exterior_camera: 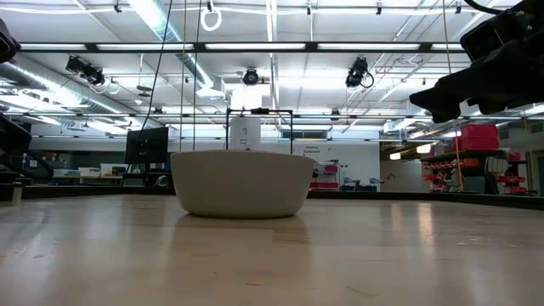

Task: Nest bowls inside each other
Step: Stack the yellow bowl on the red bowl

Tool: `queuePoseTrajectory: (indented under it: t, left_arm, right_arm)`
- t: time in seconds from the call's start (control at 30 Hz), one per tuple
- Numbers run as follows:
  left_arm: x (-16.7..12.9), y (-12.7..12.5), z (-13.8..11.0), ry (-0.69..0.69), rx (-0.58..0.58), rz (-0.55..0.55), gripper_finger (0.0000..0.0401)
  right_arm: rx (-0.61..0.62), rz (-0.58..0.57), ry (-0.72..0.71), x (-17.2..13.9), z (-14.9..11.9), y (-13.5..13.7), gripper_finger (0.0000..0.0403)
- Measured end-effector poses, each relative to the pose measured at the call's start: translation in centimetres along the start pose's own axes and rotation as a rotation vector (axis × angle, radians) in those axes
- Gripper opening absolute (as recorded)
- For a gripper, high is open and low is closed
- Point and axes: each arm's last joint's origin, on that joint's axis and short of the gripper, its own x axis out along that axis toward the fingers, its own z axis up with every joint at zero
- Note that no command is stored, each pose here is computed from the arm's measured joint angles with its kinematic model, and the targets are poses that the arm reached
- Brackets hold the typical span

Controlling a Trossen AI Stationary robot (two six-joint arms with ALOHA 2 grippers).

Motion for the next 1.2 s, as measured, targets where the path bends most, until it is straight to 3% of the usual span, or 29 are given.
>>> queuePoseTrajectory:
  t: [0.3, 0.83, 1.2]
  left_arm:
    - [0.0, 0.0, 0.1, -0.022, 0.062, 0.015, 0.0009]
    - [-0.1, 0.3, 0.8, -0.209, 0.239, 0.175, 0.0006]
    - [0.5, 0.4, 2.9, -0.366, 0.382, 0.322, 0.0006]
  right_arm:
    - [-0.005, 0.000, 0.000, 0.0, 0.0, 0.0, 0.0271]
    - [-0.008, 0.000, 0.000, 0.0, 0.0, 0.0, 0.0254]
    - [-0.019, -0.003, -0.002, 0.0, 0.0, 0.0, 0.0231]
